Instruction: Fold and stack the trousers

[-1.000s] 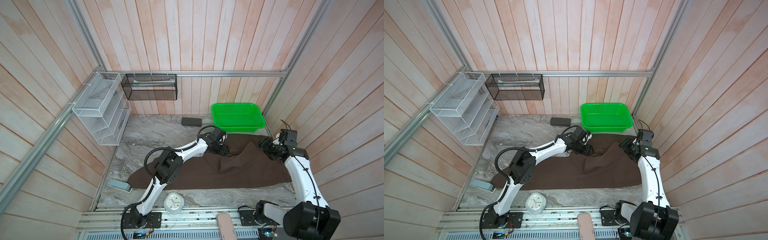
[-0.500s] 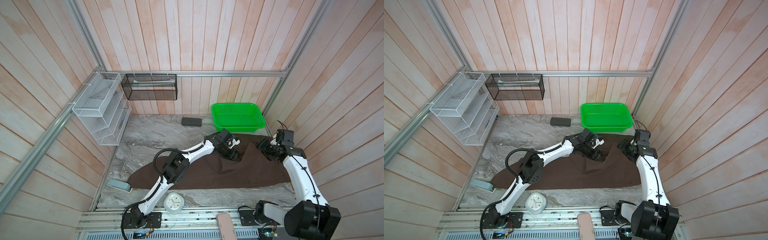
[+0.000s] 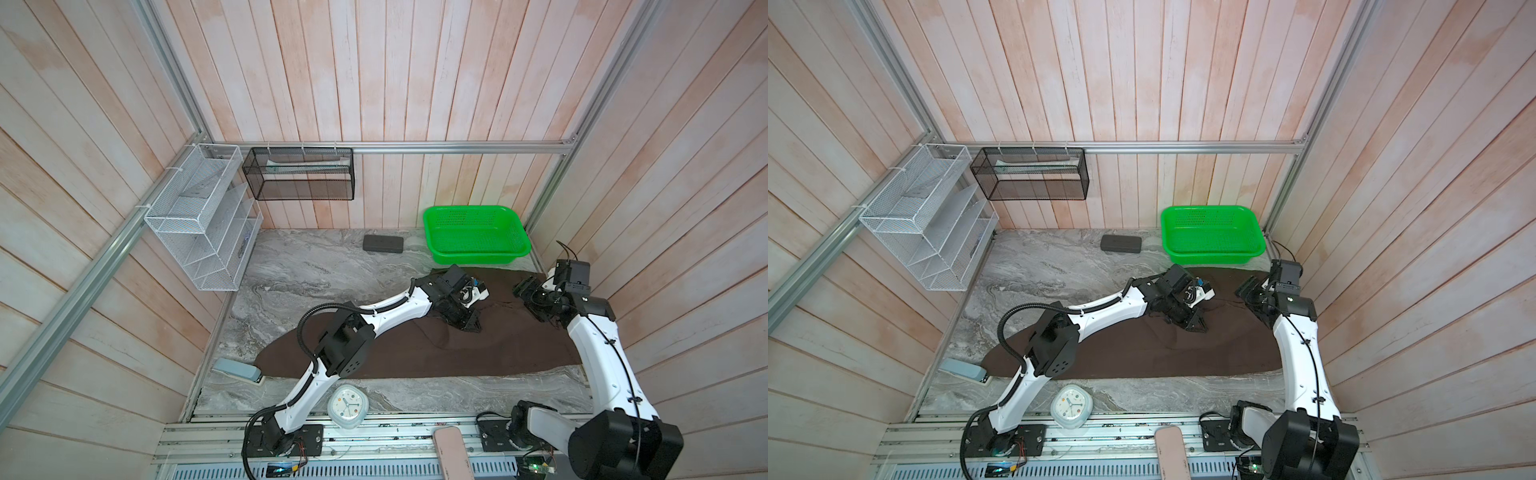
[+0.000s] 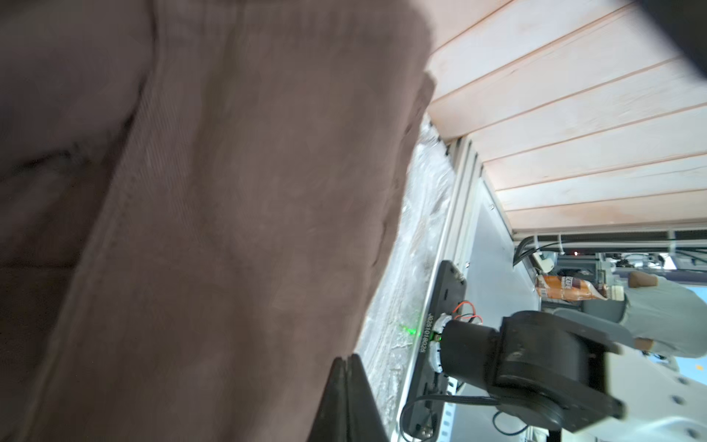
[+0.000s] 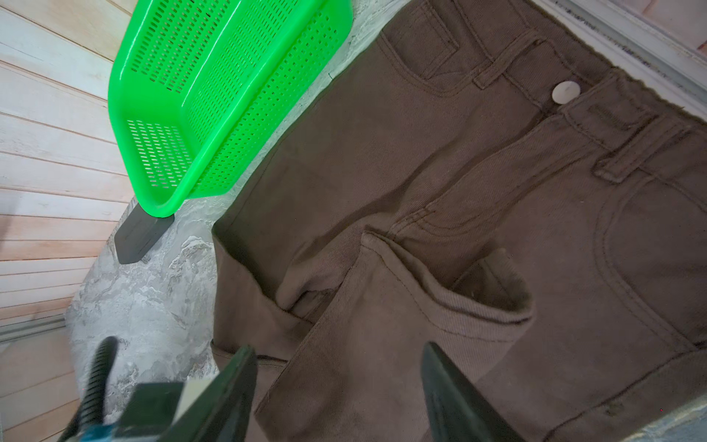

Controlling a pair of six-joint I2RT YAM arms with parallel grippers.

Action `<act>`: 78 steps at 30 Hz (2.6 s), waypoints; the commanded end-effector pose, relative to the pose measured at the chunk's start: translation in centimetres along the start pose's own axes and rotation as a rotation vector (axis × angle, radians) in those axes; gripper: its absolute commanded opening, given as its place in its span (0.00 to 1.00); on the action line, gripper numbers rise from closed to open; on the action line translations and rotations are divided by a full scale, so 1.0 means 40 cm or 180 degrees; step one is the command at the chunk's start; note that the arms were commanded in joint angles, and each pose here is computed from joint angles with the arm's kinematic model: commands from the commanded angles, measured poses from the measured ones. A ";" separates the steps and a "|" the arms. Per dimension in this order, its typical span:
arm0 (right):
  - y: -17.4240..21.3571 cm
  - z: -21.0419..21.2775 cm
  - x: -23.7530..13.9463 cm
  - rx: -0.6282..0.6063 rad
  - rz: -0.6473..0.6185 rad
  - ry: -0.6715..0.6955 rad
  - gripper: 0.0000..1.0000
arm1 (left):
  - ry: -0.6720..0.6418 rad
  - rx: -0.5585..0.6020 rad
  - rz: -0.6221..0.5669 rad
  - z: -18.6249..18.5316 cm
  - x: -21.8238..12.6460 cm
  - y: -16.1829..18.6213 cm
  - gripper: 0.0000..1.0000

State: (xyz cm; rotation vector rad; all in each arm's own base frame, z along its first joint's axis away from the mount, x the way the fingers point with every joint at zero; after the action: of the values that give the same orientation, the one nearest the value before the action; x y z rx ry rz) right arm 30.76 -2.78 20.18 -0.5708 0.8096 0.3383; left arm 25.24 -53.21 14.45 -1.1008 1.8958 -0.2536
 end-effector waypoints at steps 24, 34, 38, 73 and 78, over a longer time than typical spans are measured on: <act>0.010 -0.020 -0.012 -0.0024 -0.0029 0.0112 0.69 | 0.0013 0.0110 0.0211 0.107 -0.027 0.013 0.61; 0.009 -0.015 -0.010 -0.0011 -0.0023 0.0077 0.69 | -0.0072 0.0443 0.0131 0.019 -0.065 -0.021 0.00; 0.002 -0.002 -0.019 -0.0010 -0.0048 0.0028 0.68 | -0.0835 0.0314 -0.0614 0.051 -0.260 -0.119 0.00; 0.198 0.069 0.301 -0.0599 0.0669 0.0304 0.66 | -0.3935 -0.2157 -0.3736 0.264 -1.134 0.315 0.01; 0.177 0.047 0.382 -0.0611 0.0728 0.0540 0.61 | -0.4023 -0.2268 -0.3736 0.298 -1.150 0.322 0.01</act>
State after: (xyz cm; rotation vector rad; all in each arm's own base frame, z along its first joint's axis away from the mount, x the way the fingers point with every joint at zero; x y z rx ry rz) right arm 36.61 6.04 7.35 -0.6594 1.0162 0.6218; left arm 35.54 -8.67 27.79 -2.0346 0.1327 0.4213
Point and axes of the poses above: each gripper's point midway between its finger pads, its own x axis out along the fingers, its own z axis along the line the jaws close on, y = z × x, the point moved 1 cm from there along -x, back along the fingers, and after that the axes turned 9 degrees about x, right-handed, at the moved point
